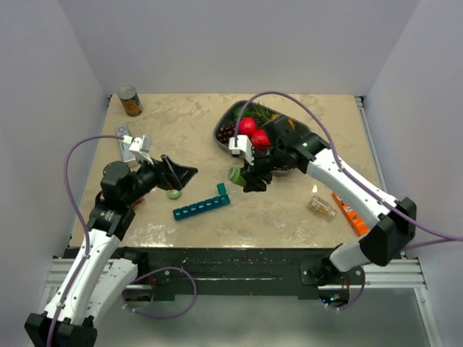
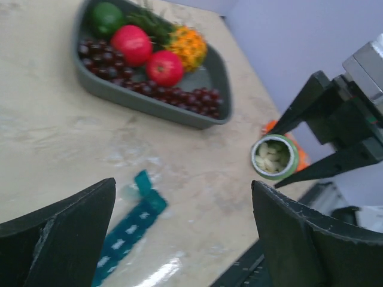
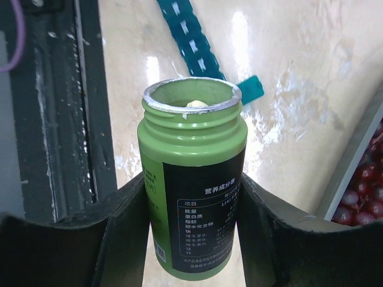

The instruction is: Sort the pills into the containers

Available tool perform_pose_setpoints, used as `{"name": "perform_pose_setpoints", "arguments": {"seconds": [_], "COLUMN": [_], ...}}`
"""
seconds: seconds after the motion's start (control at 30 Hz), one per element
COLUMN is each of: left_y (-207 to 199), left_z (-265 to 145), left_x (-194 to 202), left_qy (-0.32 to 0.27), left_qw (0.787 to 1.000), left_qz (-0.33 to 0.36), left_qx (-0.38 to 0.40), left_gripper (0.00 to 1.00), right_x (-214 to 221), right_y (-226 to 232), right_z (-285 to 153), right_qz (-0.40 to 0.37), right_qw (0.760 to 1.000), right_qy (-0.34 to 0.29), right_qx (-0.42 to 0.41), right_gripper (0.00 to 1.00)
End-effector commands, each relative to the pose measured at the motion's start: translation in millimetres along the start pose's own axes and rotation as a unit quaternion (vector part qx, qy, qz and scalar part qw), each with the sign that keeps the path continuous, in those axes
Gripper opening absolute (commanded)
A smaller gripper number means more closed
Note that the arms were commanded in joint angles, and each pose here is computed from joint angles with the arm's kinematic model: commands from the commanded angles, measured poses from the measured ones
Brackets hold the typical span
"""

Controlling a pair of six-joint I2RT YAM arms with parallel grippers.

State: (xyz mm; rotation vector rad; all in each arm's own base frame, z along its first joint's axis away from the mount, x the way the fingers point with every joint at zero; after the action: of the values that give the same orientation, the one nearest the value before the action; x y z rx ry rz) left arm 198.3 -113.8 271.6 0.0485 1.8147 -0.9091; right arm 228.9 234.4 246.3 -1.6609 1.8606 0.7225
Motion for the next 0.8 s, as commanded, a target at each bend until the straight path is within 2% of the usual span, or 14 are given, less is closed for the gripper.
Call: {"name": "perform_pose_setpoints", "arguments": {"seconds": [0.0, 0.07, 0.27, 0.4, 0.63, 0.73, 0.77], "left_y": [-62, -81, -120, -124, -124, -125, -126], "left_z": [-6, -6, 17, 39, 56, 59, 60], "left_x": [-29, -34, -15, 8, 25, 31, 33], "left_qy": [-0.020, -0.020, 0.028, 0.072, 0.112, 0.126, 0.132], "left_qw": [0.982, 0.978, 0.980, 0.984, 0.989, 0.987, 0.986], "left_qz": [-0.064, -0.069, -0.083, -0.088, -0.059, -0.057, -0.057], "left_qx": [0.174, 0.197, 0.180, 0.137, 0.074, 0.077, 0.081], "left_gripper": [0.99, 0.99, 0.99, 0.99, 0.99, 0.95, 0.90], "right_x": [-32, -32, -30, -29, -25, -25, -24], "right_y": [19, 24, 32, 34, 31, 30, 28], "right_z": [-20, -19, -22, -26, -26, -24, -23], "right_qz": [-0.082, -0.089, -0.102, -0.103, -0.089, -0.085, -0.082], "right_qw": [0.983, 0.979, 0.974, 0.973, 0.974, 0.974, 0.975], "right_qy": [-0.155, -0.168, -0.183, -0.190, -0.192, -0.193, -0.194], "right_qx": [-0.058, -0.072, -0.083, -0.081, -0.079, -0.079, -0.077], "right_gripper": [0.00, 0.00, 0.00, 0.00, 0.00, 0.00, 0.00]}}
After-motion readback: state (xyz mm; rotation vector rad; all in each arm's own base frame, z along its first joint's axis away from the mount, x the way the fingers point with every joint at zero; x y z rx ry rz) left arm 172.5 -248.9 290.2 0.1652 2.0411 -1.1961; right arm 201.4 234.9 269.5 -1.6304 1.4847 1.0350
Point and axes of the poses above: each gripper's point midway between its finger pads, its own z axis out along the fingers, its own y axis along the line the jaws close on, x = y × z, the point moved 6 cm from there along -z, back along the fingers, and after that the axes turned 2 degrees about -z, right-handed, at the moved point
